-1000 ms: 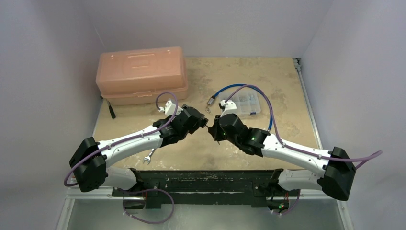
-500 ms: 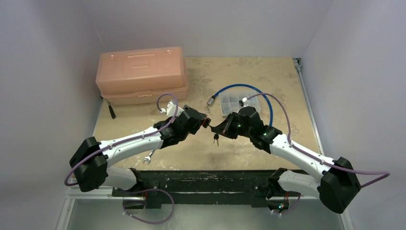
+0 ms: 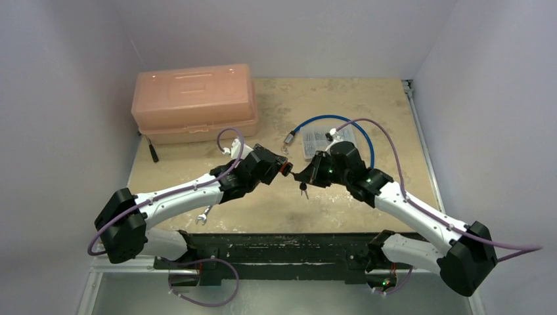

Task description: Unlock with the key

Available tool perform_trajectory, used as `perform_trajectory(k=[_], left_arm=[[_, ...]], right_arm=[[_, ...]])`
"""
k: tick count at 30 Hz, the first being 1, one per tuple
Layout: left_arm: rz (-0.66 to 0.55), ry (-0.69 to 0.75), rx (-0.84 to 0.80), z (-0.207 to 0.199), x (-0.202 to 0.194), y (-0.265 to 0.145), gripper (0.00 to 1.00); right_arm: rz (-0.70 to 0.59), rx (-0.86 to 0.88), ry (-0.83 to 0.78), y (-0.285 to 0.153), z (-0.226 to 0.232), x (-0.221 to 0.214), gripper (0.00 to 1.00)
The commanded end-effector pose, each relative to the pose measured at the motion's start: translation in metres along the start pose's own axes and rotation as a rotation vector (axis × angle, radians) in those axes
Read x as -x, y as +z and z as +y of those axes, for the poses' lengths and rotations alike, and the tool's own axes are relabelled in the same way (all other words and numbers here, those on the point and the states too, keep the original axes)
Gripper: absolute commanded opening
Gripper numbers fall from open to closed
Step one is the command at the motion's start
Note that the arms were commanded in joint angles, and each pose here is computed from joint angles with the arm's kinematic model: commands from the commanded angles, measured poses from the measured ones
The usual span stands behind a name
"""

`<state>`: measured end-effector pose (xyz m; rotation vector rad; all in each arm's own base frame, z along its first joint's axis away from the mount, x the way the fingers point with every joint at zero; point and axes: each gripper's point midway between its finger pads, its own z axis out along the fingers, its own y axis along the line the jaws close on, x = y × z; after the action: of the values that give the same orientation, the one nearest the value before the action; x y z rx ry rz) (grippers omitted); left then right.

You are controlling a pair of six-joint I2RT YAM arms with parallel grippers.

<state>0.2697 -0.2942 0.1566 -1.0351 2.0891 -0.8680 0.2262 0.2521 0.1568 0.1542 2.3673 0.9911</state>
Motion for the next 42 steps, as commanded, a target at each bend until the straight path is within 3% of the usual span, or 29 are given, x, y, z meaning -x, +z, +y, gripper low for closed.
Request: perform_trajectory(k=[1,15,31,42], left_arm=[[0.027,-0.043,-0.118,-0.046,0.012,-0.019,0.0],[-0.04,-0.067,-0.108,-0.052,0.048,-0.008,0.0],[0.116,-0.135,-0.294,-0.082,0.028,-0.024,0.0],[0.177,-0.154,-0.328,-0.086,0.016,-0.024,0.0]], right_arm=[[-0.162,-0.178,-0.04,-0.021,-0.032,0.036,0.0],[-0.147,-0.188,-0.113,-0.044,-0.038,0.028,0.0],[-0.189,0.095,-0.121,-0.054,0.039,0.043,0.0],[-0.205,0.103,-0.144,-0.048,0.057,0.048,0.0]])
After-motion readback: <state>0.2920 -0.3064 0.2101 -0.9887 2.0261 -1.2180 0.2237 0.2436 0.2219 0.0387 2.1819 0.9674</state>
